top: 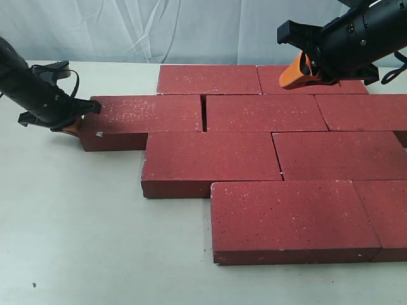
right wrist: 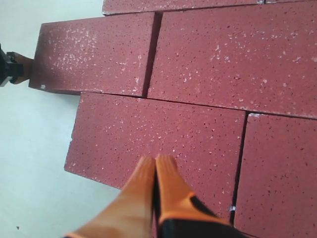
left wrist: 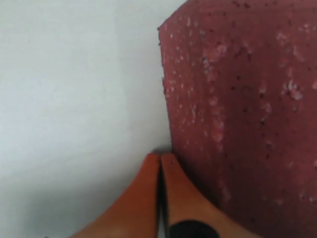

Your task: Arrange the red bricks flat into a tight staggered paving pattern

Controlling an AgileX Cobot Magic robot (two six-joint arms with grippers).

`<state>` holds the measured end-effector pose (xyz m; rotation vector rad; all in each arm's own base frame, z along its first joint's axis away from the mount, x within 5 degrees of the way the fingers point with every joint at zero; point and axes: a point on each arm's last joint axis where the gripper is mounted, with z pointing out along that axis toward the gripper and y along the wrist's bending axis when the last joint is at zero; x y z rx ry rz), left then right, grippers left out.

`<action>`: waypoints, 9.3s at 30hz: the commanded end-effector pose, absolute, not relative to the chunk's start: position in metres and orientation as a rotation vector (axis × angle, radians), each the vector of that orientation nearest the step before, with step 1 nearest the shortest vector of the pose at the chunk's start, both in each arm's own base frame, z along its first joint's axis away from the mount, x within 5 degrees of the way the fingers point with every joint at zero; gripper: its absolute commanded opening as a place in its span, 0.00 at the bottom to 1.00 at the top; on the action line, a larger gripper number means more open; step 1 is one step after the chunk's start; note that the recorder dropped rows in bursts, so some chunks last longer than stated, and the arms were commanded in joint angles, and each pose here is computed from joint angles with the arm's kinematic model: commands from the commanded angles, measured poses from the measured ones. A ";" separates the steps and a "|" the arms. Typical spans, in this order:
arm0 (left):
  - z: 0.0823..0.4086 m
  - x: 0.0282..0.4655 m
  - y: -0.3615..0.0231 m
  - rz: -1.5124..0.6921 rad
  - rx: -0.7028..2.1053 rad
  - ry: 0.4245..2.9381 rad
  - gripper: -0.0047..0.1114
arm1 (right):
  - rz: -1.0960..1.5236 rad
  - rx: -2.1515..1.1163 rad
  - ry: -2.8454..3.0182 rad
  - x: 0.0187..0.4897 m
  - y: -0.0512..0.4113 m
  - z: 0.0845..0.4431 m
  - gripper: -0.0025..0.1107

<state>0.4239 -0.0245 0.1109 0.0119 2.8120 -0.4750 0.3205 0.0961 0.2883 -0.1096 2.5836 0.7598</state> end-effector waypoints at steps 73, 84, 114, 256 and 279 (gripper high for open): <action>0.249 0.389 -0.021 -0.374 0.172 2.644 0.04 | 0.560 -0.206 2.641 0.319 0.085 0.282 0.02; 0.297 0.328 -0.021 -0.343 0.194 2.547 0.04 | 0.379 -0.109 2.687 0.303 0.069 0.290 0.02; 0.337 0.157 -0.023 -0.318 0.121 2.250 0.04 | 0.203 -0.083 2.272 0.148 0.029 0.311 0.02; 0.328 0.117 -0.021 -0.256 0.166 2.196 0.04 | 0.052 -0.014 1.850 0.053 0.003 0.180 0.02; 0.328 0.117 -0.021 -0.256 0.166 2.196 0.04 | 0.052 -0.014 1.846 0.053 0.003 0.181 0.02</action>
